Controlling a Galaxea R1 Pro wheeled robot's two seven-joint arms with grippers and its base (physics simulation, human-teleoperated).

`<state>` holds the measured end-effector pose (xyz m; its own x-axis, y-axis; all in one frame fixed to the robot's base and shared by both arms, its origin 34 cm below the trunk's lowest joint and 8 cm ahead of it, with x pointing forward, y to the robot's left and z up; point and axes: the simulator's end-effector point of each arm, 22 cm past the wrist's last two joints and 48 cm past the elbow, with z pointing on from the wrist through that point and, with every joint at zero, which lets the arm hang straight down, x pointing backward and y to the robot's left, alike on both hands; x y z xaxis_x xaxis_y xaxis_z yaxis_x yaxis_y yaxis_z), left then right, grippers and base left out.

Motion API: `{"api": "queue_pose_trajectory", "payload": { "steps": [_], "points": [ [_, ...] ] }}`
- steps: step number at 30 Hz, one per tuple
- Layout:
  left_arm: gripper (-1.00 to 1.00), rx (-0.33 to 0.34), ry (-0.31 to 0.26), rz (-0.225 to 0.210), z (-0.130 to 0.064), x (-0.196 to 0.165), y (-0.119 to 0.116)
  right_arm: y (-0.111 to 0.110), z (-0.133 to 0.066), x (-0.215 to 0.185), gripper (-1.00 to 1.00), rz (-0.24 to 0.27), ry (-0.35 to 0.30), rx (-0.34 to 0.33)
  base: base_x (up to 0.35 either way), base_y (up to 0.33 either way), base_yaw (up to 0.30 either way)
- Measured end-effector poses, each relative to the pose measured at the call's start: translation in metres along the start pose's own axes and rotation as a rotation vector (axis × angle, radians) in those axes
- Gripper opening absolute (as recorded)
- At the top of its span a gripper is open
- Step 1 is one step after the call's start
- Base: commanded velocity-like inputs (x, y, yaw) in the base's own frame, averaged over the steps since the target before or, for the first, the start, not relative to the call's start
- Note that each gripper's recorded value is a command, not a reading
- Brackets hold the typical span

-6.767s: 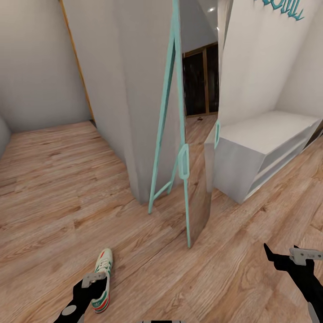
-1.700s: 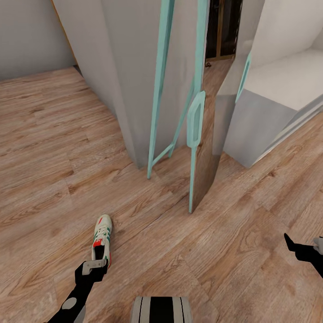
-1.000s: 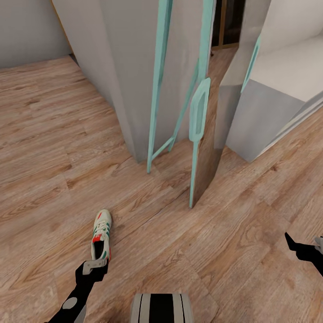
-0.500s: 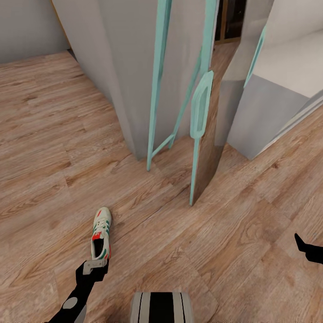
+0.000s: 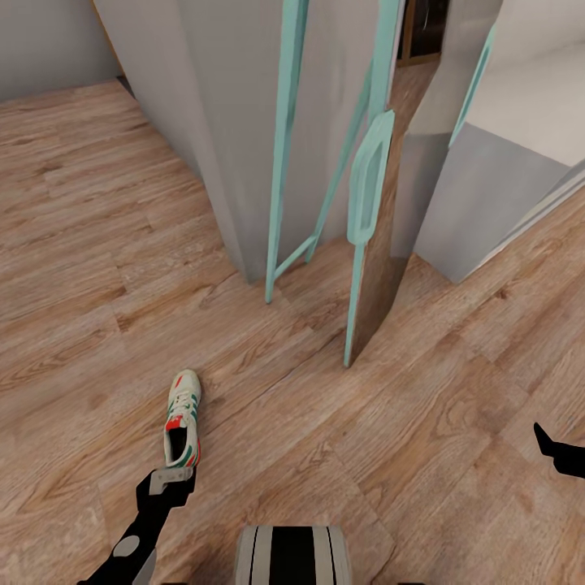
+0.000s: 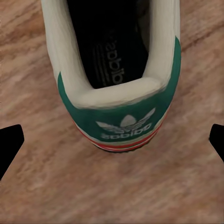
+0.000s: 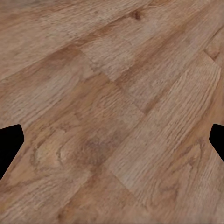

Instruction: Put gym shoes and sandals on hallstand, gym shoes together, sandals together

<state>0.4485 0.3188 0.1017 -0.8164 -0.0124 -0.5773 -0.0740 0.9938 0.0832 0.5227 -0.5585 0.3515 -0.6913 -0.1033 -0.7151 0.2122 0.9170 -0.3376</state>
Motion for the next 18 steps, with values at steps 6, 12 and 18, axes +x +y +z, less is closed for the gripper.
{"api": "queue_pose_trajectory", "payload": {
  "steps": [6, 12, 18],
  "points": [
    [1.00, 0.000, -0.001, 0.000, 0.000, 0.000, 0.000, 0.000, 0.000, 0.001, 1.00, 0.000, 0.002, 0.000, 0.000, 0.000, 0.000],
    [1.00, 0.001, -0.023, 0.001, 0.008, -0.016, -0.001, 0.001, 0.000, 0.002, 1.00, 0.000, 0.004, 0.000, 0.000, 0.000, 0.000],
    [1.00, 0.003, -0.046, 0.003, 0.015, -0.032, -0.002, 0.000, 0.000, 0.002, 1.00, 0.000, 0.005, 0.001, 0.000, 0.000, 0.000]
  ]
}}
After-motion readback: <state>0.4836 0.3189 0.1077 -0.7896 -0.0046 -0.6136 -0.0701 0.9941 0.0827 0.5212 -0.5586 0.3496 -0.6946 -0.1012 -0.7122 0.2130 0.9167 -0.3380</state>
